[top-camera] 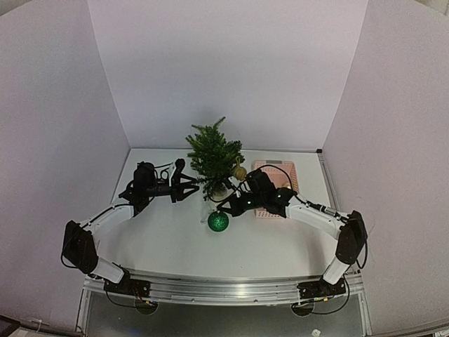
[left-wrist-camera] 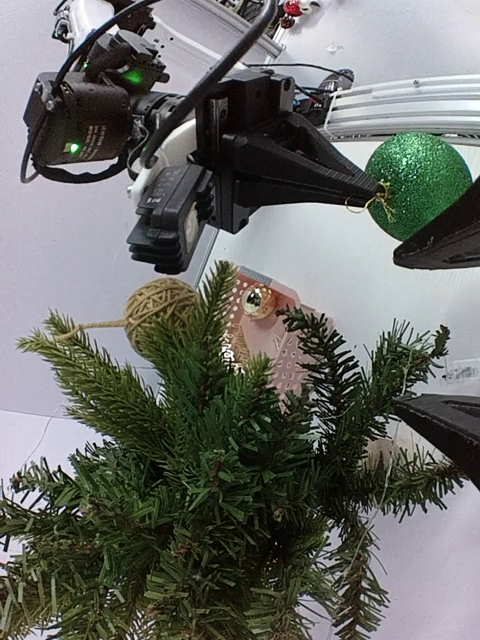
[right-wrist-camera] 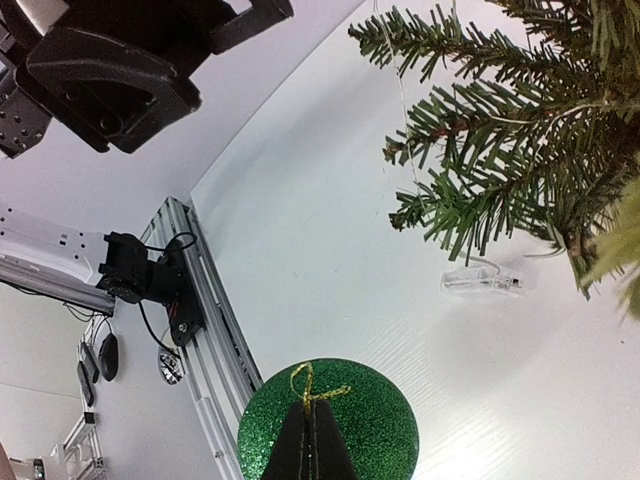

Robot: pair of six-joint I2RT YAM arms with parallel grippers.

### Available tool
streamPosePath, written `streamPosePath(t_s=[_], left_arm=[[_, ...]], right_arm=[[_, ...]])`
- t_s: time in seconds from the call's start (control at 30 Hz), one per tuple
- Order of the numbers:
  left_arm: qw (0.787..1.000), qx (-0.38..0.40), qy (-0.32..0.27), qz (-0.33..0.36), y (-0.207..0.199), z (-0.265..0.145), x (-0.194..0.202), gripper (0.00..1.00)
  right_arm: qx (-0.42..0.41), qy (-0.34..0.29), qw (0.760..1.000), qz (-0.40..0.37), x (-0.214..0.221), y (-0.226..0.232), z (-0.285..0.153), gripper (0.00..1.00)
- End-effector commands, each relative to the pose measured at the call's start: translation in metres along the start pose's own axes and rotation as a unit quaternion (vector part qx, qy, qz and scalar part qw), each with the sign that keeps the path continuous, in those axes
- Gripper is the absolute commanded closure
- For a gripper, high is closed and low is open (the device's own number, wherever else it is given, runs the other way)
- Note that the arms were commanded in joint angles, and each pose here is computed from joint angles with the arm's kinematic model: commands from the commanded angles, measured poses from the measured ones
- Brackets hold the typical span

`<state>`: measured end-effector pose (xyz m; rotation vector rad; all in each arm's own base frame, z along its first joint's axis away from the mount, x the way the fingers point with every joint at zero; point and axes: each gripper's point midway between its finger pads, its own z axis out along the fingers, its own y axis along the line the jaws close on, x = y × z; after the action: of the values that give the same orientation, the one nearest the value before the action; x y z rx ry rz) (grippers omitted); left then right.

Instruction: Decorate the small christmas tree

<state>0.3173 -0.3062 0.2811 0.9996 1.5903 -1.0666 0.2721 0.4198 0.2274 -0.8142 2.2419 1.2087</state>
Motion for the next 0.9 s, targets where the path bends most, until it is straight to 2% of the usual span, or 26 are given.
streamPosePath(t_s=[0.0,0.33,0.53,0.7,0.87], left_arm=[[1.000,0.010,-0.021,0.016,-0.007,-0.003,-0.010,0.57],[0.999,0.006,-0.030,0.028,-0.008,-0.006,-0.018,0.57],[0.999,0.003,-0.030,0.032,-0.007,-0.006,-0.020,0.57],[0.999,0.004,-0.031,0.034,-0.008,-0.007,-0.021,0.57],[0.999,0.002,-0.033,0.035,-0.009,-0.008,-0.023,0.57]], right_arm=[[-0.018,-0.058,0.998,0.003,-0.019,0.014,-0.022,1.00],[-0.047,-0.081,0.996,0.004,-0.029,0.027,-0.034,1.00],[-0.093,-0.109,0.990,-0.008,-0.062,0.057,-0.063,1.00],[-0.105,-0.137,0.985,0.018,-0.093,0.054,-0.089,1.00],[-0.089,-0.117,0.989,0.033,-0.094,0.036,-0.084,1.00]])
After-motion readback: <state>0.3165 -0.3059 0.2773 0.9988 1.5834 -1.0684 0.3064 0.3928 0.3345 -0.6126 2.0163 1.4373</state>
